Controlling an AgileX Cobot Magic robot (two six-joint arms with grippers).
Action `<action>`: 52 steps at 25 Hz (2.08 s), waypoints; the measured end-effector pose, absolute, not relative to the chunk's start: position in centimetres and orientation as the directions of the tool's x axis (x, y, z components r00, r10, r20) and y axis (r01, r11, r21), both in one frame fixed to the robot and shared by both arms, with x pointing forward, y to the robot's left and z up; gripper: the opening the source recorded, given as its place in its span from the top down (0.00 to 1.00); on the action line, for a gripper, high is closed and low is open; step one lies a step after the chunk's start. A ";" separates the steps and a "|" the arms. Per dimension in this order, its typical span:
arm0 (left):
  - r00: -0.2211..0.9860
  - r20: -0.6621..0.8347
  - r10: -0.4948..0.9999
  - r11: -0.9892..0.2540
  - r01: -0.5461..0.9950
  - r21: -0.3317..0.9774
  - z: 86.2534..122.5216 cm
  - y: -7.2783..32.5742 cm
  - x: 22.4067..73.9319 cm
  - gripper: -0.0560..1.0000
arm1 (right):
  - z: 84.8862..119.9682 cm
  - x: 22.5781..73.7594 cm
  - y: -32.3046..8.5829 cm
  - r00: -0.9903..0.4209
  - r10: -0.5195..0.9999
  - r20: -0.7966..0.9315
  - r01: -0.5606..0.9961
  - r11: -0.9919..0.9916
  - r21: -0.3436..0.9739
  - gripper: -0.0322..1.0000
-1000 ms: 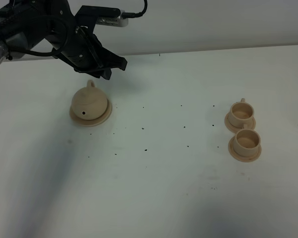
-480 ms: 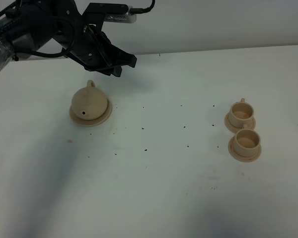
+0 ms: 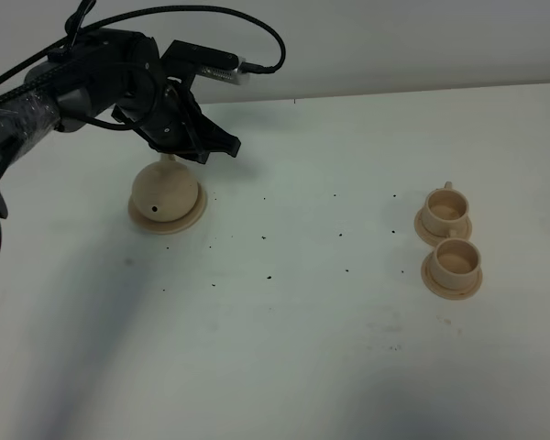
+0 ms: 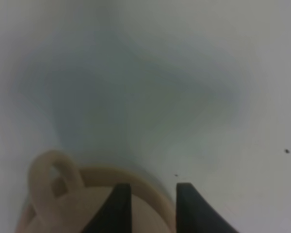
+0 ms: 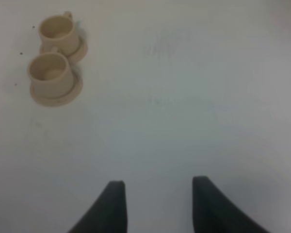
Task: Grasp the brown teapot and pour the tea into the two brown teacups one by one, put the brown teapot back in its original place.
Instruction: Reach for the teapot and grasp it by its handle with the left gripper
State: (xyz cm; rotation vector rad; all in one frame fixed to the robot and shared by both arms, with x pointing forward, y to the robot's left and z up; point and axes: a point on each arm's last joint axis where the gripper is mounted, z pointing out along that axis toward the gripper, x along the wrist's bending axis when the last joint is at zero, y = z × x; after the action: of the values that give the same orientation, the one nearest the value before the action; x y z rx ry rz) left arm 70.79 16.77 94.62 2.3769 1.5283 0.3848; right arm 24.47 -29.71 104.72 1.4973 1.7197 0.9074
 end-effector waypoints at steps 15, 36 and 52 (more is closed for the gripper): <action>0.338 0.080 0.938 -0.336 0.825 0.455 93.0 19.7 72.8 0.71 | 104.7 24.5 -29.7 -0.112 0.993 -0.044 0.523 0.097 0.847 0.65; 0.321 0.038 0.946 -0.301 0.835 0.460 91.6 19.5 73.0 0.71 | 104.7 24.5 -29.7 -0.112 0.993 -0.044 0.523 0.097 0.847 0.65; 0.263 0.026 0.965 -0.250 0.877 0.410 91.8 22.6 73.1 0.71 | 104.7 24.5 -29.7 -0.112 0.993 -0.044 0.523 0.097 0.847 0.65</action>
State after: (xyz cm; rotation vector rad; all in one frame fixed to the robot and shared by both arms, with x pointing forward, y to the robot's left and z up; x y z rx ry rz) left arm 73.07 22.61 91.78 2.2255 1.6907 0.3936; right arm 24.47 -29.71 104.72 1.4981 1.7192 0.9079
